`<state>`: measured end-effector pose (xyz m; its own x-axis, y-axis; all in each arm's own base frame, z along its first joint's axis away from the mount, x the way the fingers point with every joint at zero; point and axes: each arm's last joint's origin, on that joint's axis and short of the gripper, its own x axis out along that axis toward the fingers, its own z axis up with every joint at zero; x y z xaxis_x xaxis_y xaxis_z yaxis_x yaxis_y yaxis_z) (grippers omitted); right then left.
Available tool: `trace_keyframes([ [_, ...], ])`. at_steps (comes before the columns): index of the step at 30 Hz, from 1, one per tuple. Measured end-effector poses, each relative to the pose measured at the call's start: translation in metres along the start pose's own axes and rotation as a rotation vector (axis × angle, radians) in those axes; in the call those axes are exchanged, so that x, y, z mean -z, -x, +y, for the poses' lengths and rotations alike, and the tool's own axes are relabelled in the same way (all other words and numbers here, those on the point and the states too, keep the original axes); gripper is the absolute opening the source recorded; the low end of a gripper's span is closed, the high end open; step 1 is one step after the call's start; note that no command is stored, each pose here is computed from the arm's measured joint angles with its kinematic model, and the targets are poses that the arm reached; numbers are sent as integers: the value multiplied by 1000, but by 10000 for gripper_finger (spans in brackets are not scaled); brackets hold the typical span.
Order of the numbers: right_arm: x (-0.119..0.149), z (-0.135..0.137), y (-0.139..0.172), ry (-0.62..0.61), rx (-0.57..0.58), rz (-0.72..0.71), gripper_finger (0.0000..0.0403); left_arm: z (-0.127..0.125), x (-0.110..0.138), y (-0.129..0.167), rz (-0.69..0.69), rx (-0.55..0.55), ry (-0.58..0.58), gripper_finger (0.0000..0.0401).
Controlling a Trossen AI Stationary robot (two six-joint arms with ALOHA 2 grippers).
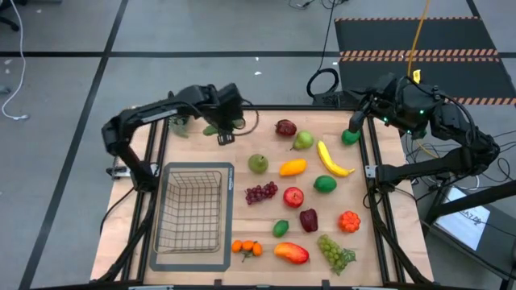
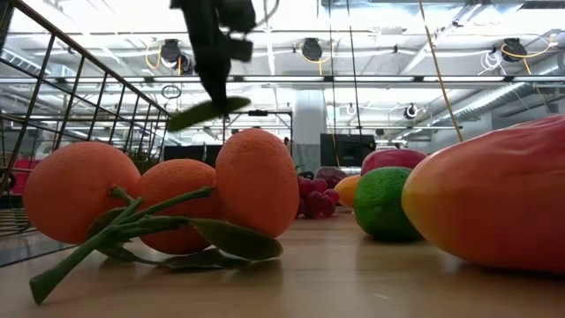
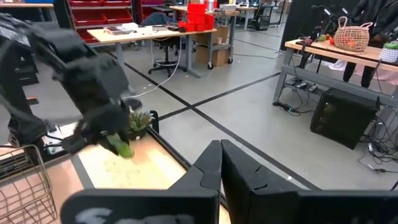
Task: Build produce basket
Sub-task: Put the green cucumber into the wire basket
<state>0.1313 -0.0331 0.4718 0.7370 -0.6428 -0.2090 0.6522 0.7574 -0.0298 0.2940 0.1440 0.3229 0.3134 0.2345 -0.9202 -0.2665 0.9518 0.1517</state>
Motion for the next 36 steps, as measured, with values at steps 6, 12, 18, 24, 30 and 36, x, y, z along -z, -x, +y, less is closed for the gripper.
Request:
trace_keyframes([
  [6,-2,1,-1,139,0,-17,0,-3,19,59,-158,22,352,140],
  [12,-1,1,-1,205,0,-11,0,-13,45,116,-337,124,736,140],
  [18,-1,2,-1,131,-60,-9,0,-20,71,158,-468,234,954,140],
  [24,2,8,-3,-7,-194,43,0,-26,89,183,-560,332,1031,140],
  [30,7,15,-9,-146,-286,134,0,-31,104,205,-617,510,1061,140],
  [36,7,20,-14,-311,-335,182,0,-38,122,222,-632,630,1030,140],
])
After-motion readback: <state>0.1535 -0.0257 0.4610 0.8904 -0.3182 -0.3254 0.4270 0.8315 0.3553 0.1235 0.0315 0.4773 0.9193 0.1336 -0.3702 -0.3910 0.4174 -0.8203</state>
